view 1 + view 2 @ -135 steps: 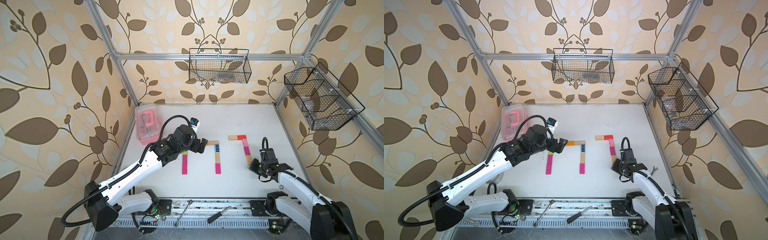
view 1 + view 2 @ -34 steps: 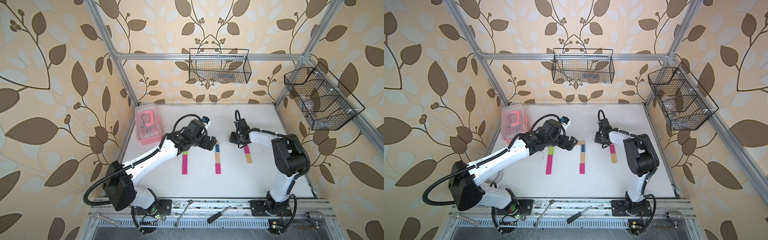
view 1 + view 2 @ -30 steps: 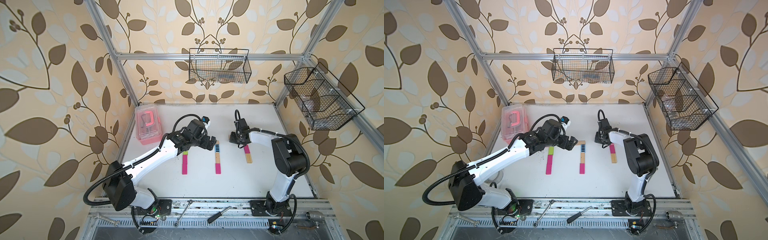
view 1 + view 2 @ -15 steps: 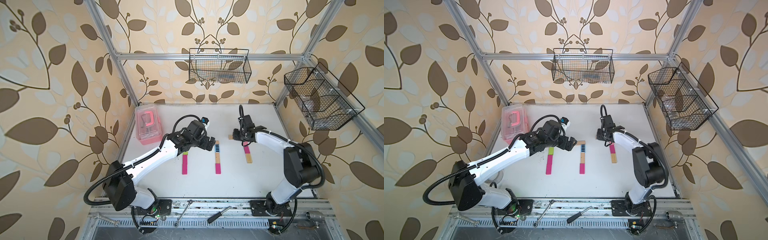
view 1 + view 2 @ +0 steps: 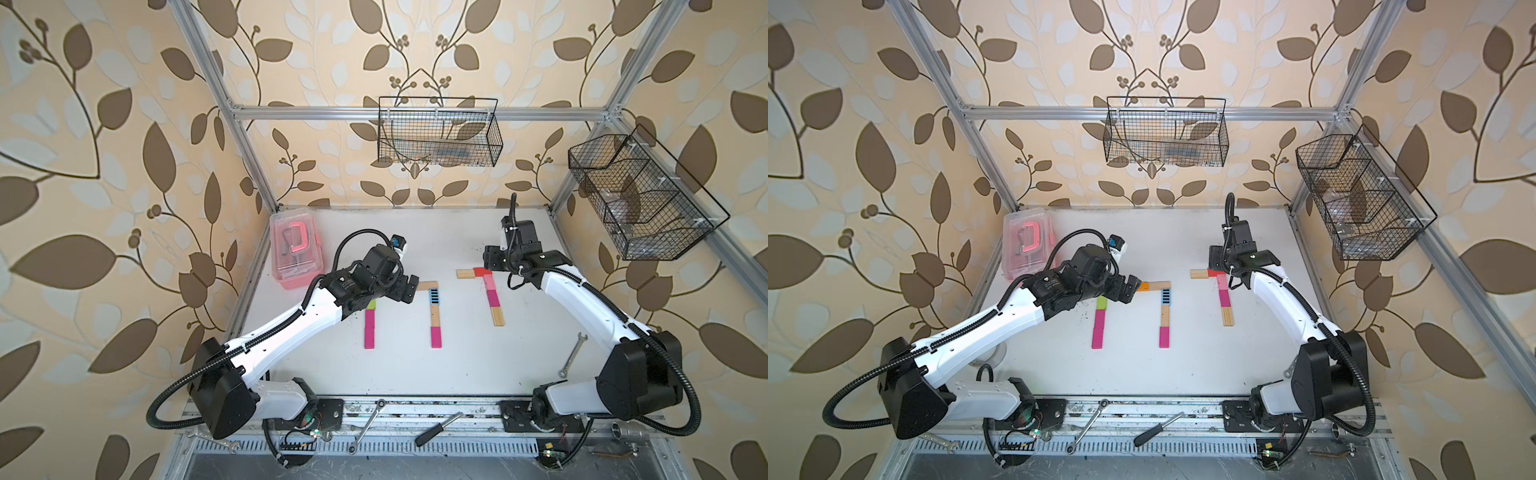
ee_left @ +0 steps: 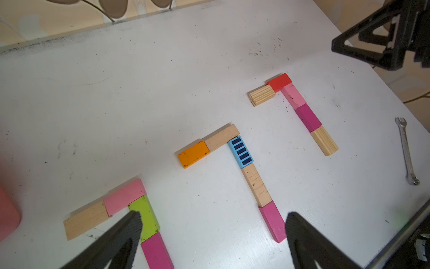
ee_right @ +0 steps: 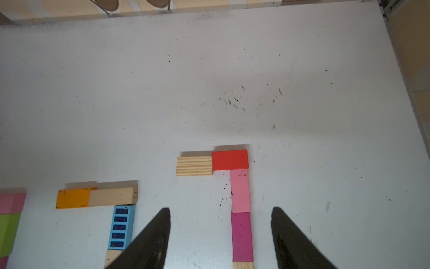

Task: Assemble the number 7 with building blocks
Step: Adjust the building block at the center of the board.

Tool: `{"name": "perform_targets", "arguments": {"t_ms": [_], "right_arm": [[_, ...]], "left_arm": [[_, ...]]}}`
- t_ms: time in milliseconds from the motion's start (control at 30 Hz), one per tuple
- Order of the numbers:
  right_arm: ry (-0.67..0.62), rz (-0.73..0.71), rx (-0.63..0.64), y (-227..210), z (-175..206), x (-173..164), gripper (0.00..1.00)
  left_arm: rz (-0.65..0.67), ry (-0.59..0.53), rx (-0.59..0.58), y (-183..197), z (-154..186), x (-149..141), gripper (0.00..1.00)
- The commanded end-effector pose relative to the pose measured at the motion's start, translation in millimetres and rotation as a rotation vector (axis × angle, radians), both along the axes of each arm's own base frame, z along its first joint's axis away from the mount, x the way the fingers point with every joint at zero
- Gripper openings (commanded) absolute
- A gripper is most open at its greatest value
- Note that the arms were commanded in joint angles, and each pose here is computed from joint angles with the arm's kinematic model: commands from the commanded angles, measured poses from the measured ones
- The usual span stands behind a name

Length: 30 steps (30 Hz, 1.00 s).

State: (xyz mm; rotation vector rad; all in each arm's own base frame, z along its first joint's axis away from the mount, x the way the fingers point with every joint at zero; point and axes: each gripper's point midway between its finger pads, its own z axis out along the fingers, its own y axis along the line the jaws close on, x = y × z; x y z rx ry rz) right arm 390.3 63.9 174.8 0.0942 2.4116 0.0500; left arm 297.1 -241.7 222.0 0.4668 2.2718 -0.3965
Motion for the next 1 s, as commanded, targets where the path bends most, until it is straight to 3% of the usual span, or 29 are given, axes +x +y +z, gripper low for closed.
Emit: {"name": "perform_targets", "arguments": {"t_ms": [0, 433, 667, 967], "right_arm": [[0.094, 0.063, 0.010, 14.8, -34.2, -10.0, 0.65], [0.232, 0.054, 0.046, 34.9, -119.7, 4.4, 0.11], [0.260, 0.033, 0.046, 33.7, -141.9, 14.1, 0.01], [0.273, 0.028, 0.048, 33.1, -150.8, 16.8, 0.00]], "left_arm": [[0.040, -0.032, 0.035, 16.7, 5.8, 0.8, 0.99], [0.046, -0.044, 0.047, 21.9, 8.6, -0.9, 0.99], [0.049, -0.053, 0.049, 23.4, 9.4, -0.9, 0.99], [0.046, -0.052, 0.053, 21.8, 8.0, 0.7, 0.99]]}}
